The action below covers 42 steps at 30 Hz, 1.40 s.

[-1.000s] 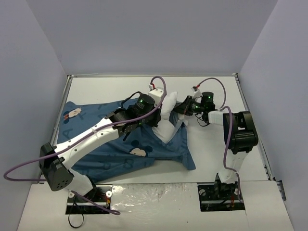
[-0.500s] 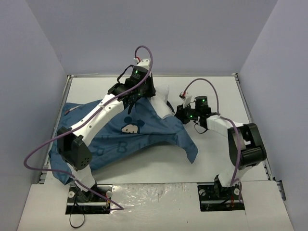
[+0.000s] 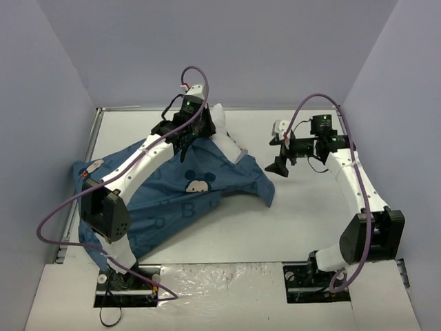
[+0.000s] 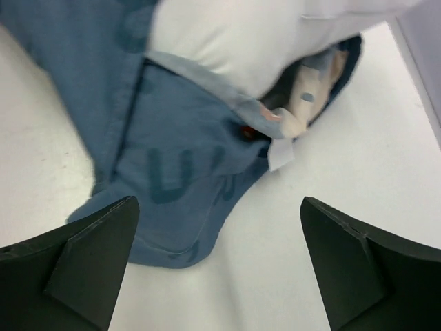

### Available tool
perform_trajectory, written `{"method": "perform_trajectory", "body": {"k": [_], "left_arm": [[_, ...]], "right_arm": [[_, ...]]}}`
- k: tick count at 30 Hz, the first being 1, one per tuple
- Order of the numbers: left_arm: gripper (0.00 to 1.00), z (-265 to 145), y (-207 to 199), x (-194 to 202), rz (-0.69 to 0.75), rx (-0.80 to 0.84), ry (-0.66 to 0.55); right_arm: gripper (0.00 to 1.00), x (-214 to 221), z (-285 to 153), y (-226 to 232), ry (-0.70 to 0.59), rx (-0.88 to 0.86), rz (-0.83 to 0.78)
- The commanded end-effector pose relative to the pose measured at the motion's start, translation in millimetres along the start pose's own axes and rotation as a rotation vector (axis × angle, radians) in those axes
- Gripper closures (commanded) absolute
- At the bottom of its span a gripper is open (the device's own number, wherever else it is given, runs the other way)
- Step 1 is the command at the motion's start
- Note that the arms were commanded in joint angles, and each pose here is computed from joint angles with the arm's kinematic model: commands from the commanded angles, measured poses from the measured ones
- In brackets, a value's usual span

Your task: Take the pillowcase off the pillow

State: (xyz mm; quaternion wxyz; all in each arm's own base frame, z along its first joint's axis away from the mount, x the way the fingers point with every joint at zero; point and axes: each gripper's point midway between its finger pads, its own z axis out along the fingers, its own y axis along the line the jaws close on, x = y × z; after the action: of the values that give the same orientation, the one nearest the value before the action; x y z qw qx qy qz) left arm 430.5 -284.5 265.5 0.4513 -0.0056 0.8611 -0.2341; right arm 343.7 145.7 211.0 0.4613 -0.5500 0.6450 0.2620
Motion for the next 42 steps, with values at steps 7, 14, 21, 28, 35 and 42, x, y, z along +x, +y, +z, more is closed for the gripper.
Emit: {"method": "perform_trajectory", "body": {"k": [7, 14, 21, 28, 35, 42], "left_arm": [[0.98, -39.1, -22.6, -48.7, -0.072, 0.088, -0.148], [0.98, -54.7, -17.6, -72.7, -0.114, 0.08, -0.201], [0.98, -60.3, -18.7, -91.3, -0.193, 0.115, -0.259], [0.98, -66.7, -19.5, -135.4, -0.299, 0.16, -0.347], [0.98, -72.3, 3.0, -184.8, -0.369, 0.103, -0.444], [0.98, -84.5, 4.5, -217.6, -0.389, 0.124, -0.49]], "right_arm": [[0.0, 12.3, 34.7, 19.1, 0.136, 0.177, -0.026], [0.11, 52.5, 39.6, 25.0, 0.228, 0.276, 0.112], [0.71, 38.2, 64.6, 67.5, 0.033, 0.108, 0.298], [1.0, 11.5, 48.0, 119.9, -0.034, -0.047, 0.187], [1.0, 45.9, 38.8, 192.9, 0.153, -0.347, -0.305], [1.0, 70.8, 45.5, 207.6, 0.275, -0.414, -0.522]]}}
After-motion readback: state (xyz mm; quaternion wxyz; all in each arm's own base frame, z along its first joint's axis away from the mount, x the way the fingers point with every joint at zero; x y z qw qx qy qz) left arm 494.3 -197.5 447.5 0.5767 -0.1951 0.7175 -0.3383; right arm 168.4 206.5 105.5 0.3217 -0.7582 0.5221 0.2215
